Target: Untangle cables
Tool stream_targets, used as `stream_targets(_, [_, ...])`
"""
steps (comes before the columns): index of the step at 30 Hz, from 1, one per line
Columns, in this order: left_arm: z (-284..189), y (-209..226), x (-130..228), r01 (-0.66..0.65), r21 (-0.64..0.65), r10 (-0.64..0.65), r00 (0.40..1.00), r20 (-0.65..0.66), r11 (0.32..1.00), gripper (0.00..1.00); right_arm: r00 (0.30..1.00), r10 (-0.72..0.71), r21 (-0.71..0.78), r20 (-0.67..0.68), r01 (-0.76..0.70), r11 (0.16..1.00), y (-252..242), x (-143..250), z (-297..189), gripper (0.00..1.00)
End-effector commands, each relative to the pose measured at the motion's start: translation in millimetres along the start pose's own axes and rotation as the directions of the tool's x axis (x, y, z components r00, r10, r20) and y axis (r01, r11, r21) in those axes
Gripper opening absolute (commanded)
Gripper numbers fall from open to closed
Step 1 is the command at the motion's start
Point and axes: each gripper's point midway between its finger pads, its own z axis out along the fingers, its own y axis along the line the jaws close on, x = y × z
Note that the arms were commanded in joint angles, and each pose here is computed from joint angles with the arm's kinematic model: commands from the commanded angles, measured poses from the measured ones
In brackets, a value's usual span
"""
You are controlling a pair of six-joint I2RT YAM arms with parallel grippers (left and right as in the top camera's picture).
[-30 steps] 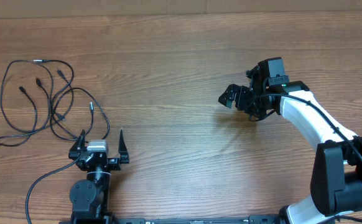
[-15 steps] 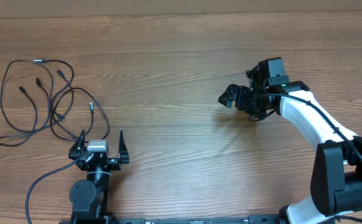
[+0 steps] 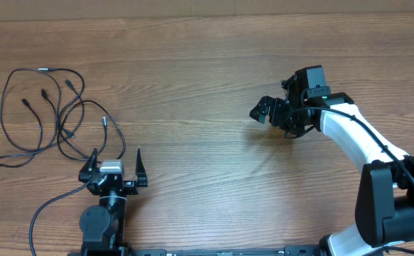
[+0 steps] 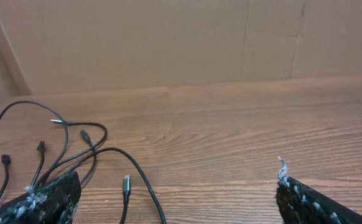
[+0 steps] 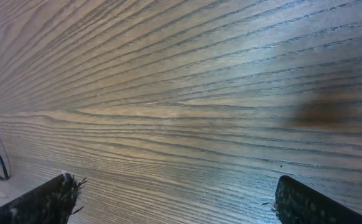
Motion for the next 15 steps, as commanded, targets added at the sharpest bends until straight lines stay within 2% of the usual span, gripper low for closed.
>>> stream_targets(1, [-0.3,0.2,-0.7,-0.015,-0.002,0.015,1.000,0.008,1.000,1.00,1.000,-0.006,-0.001,0.009,0.006,1.000,2.1,-3.6,-0.7,1.00])
stream_targets(6, [-0.3,0.2,-0.7,-0.015,-0.003,0.015,1.000,0.008,1.000,1.00,0.998,-0.026,-0.019,0.051,0.027,0.999,11.8,-8.5,-15.6,1.00])
stream_targets(9, [-0.3,0.2,-0.7,-0.015,-0.002,0.015,1.000,0.008,1.000,1.00,0.986,-0.069,-0.057,0.154,0.078,0.995,33.1,-17.4,-52.7,1.00])
stream_targets(15, [-0.3,0.2,-0.7,-0.015,-0.003,0.015,1.000,0.008,1.000,1.00,0.904,-0.149,-0.126,0.402,0.216,0.968,78.8,-18.3,-149.9,1.00])
